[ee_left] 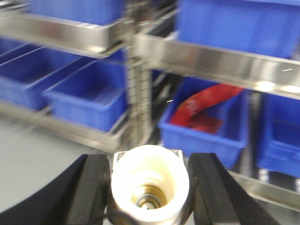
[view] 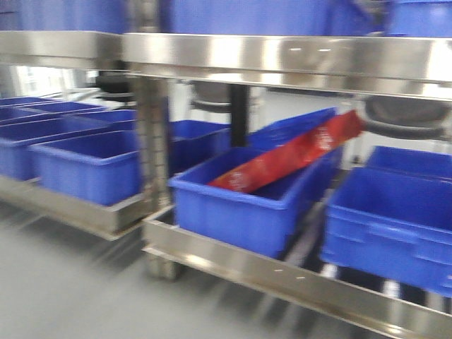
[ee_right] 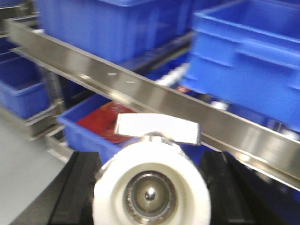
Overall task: Place valve from conveyor to right shelf box
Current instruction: 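Drive up to the metal shelf with blue boxes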
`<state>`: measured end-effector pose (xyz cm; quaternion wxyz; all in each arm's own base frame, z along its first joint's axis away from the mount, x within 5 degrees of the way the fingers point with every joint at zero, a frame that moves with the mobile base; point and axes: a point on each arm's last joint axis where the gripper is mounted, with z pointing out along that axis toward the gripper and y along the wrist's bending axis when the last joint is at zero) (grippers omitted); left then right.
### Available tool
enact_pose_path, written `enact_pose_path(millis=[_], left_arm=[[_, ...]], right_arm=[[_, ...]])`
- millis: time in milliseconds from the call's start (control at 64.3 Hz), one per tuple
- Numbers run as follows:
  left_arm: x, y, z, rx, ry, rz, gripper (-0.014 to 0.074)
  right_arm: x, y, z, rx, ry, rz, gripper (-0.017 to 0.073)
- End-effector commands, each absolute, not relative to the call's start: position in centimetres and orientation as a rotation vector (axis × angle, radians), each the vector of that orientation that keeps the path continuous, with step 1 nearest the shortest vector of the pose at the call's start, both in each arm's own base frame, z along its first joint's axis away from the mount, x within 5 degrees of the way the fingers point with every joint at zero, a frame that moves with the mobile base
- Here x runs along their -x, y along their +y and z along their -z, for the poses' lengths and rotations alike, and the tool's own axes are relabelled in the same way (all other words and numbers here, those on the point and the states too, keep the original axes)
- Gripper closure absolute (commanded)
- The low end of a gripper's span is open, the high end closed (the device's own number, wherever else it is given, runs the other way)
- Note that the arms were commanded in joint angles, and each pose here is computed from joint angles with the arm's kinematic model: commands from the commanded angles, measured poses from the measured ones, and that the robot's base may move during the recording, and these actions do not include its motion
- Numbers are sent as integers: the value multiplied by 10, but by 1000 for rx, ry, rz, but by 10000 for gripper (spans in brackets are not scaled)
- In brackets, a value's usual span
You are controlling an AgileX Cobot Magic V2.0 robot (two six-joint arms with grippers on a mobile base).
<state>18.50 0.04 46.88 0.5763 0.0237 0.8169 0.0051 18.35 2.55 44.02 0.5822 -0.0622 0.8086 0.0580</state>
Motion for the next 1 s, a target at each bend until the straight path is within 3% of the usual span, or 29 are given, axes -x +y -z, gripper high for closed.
enact_pose_path(millis=[0,979], left_arm=[[-183,-1,-478,-52,1837,-1,704],[-183,-1,-478,-52,1837,-1,704]], right_arm=[[-183,24,-451,133,1790,-120,713],[-182,24,-451,133,1792,-120,713]])
